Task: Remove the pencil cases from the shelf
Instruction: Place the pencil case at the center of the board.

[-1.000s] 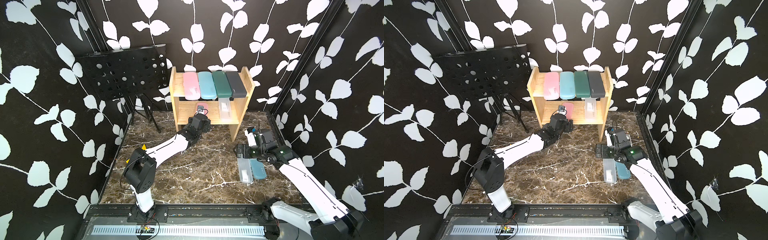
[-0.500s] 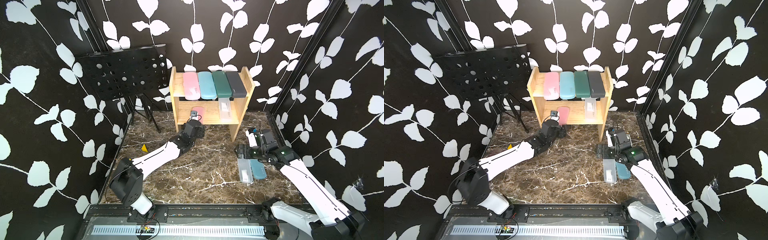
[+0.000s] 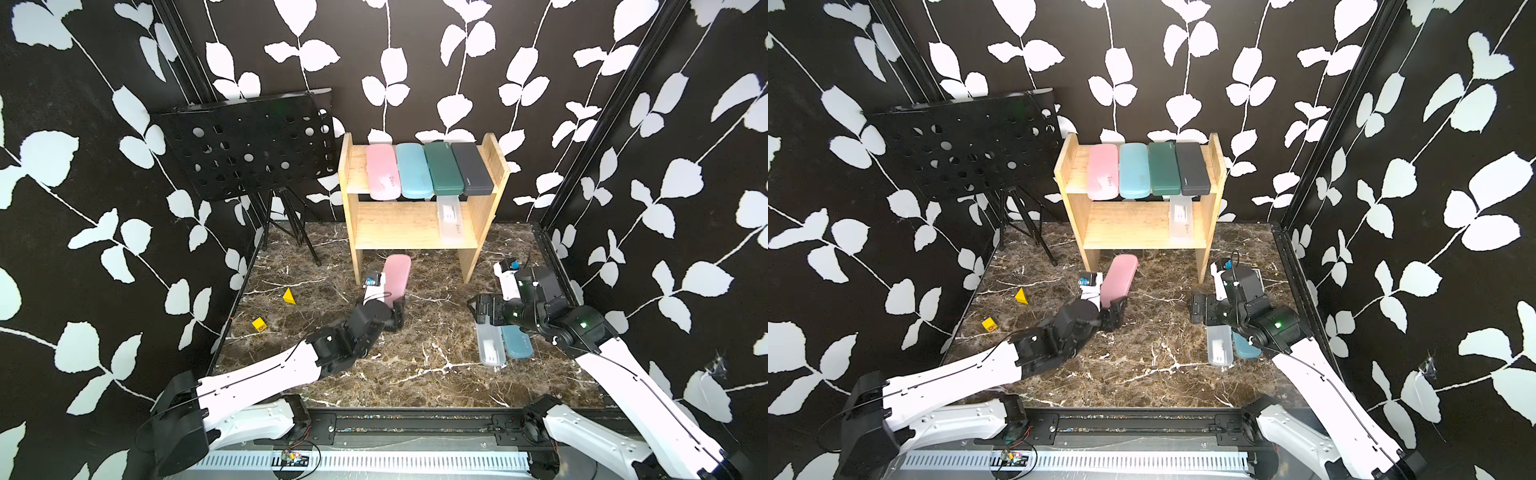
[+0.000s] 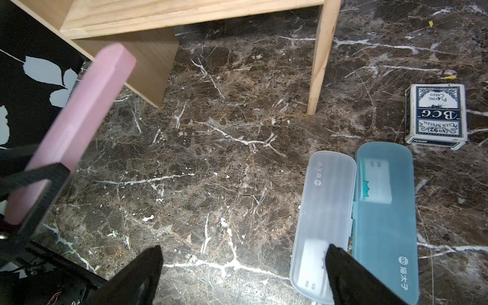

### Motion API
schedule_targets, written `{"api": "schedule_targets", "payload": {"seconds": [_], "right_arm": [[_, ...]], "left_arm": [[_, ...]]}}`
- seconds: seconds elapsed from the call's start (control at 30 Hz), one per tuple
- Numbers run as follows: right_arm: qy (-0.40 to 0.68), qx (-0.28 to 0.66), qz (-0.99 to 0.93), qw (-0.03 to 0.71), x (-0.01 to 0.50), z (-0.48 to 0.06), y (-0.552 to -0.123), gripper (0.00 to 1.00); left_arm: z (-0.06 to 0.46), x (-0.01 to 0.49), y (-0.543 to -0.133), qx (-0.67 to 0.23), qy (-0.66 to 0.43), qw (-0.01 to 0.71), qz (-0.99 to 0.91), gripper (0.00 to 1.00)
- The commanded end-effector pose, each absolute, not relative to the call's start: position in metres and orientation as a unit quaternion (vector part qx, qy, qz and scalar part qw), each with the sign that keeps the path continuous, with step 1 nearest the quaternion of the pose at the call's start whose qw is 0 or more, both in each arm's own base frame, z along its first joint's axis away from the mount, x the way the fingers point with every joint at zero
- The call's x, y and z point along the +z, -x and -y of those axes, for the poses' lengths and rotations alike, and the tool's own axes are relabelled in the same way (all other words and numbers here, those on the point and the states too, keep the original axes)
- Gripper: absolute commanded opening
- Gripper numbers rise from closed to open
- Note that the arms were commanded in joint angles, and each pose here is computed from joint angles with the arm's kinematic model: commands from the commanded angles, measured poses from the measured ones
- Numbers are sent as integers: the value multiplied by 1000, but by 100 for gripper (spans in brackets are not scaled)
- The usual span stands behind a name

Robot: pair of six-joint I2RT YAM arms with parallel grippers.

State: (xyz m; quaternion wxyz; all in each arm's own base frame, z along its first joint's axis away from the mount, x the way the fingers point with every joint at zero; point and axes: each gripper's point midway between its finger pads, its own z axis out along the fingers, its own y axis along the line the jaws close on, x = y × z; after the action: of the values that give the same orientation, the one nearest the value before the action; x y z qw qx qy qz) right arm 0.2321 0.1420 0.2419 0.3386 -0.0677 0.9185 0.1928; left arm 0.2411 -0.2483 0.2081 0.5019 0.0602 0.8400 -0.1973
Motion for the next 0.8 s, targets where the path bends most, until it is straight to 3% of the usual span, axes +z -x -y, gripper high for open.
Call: {"api": "schedule_targets", "payload": {"seconds": [0.0, 0.47, 0.77], "right_arm": [[57, 191, -922, 331, 228, -144, -229, 99], [48, 205, -930, 301, 189, -155, -225, 99], [47, 210, -936, 278, 170, -163, -227, 99]], "left_arm": [[236, 191, -230, -180, -16, 498, -848, 69], [315, 126, -230, -209, -26, 418, -884, 71], [350, 107, -228, -229, -53, 378, -896, 85]]}}
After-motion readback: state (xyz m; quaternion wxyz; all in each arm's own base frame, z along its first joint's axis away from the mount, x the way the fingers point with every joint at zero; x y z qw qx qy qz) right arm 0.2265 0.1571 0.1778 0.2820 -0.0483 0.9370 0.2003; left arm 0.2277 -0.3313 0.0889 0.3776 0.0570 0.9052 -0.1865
